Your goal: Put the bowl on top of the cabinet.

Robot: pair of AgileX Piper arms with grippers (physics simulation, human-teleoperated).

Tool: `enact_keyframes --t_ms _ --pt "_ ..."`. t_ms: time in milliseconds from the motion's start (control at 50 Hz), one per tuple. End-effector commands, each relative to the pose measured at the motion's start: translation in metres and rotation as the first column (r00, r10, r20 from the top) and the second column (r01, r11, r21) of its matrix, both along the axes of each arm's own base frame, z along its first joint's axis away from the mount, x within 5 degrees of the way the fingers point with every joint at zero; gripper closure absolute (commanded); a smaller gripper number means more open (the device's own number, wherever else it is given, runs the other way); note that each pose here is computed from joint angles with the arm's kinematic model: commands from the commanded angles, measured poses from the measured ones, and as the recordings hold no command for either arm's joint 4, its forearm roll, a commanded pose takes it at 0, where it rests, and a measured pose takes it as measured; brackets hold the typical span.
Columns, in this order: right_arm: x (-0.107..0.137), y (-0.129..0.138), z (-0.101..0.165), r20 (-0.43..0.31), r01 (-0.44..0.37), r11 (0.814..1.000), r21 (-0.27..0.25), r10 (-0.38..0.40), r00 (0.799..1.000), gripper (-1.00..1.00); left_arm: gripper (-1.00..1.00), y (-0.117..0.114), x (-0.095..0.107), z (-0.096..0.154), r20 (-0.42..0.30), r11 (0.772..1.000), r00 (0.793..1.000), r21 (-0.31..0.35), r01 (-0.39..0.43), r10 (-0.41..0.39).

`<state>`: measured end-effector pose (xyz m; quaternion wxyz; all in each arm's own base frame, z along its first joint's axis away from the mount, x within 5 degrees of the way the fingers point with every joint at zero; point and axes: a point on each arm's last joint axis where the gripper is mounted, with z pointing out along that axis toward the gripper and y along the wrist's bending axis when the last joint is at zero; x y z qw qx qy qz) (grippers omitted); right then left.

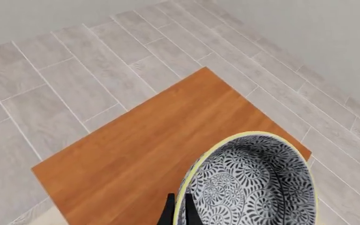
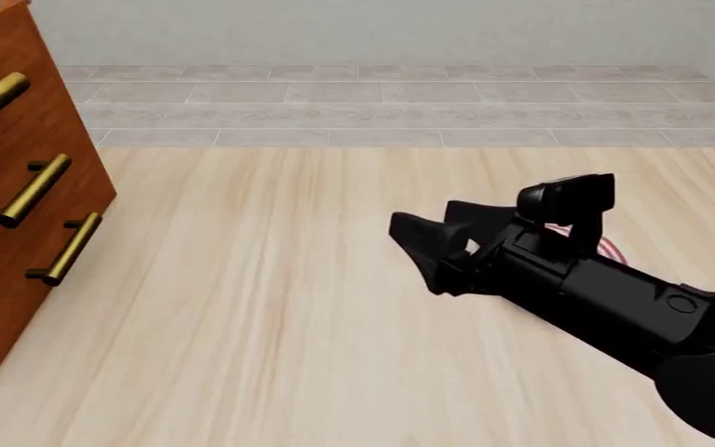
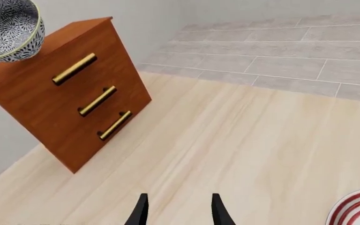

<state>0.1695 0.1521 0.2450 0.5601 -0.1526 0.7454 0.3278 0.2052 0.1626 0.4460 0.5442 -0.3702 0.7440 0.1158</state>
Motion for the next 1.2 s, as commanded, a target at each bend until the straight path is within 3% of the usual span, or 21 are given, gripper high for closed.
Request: enact_keyframes --t_ms 20,120,140,340,740,1060,1200 --pt "0.000 0.001 -0.001 0.003 -0.003 1.000 -0.010 0.003 1.000 -1.00 1.00 0.001 0.007 -0.004 -0.010 1.000 1.000 0.010 0.021 -0.021" --pt "0.001 0.001 -0.001 0.004 -0.003 1.000 -0.012 0.003 1.000 -1.00 1.00 0.001 0.007 0.000 -0.011 1.000 1.000 0.013 0.023 -0.023" --pt "0.001 0.001 -0.001 0.004 -0.003 1.000 -0.011 0.003 1.000 -1.00 -1.00 0.001 0.007 0.000 -0.014 1.000 1.000 0.016 0.024 -0.023" --pt "0.001 0.001 0.000 0.006 -0.004 1.000 -0.010 0.005 1.000 -1.00 -1.00 0.004 0.006 0.009 -0.018 0.999 1.000 0.032 0.020 -0.019" --pt "0.002 0.003 0.000 0.006 -0.006 1.000 -0.014 0.006 1.000 -1.00 -1.00 0.017 -0.007 0.060 0.048 0.995 0.998 0.082 -0.055 0.051" --pt "0.000 0.002 0.001 0.008 -0.009 1.000 -0.008 0.009 1.000 -1.00 -1.00 -0.006 -0.026 0.099 0.107 0.993 0.994 0.110 -0.047 0.035" --pt "-0.002 0.001 0.001 0.008 -0.011 1.000 -0.007 0.011 1.000 -1.00 -1.00 -0.013 -0.033 0.113 0.108 0.987 0.994 0.155 -0.036 0.019"
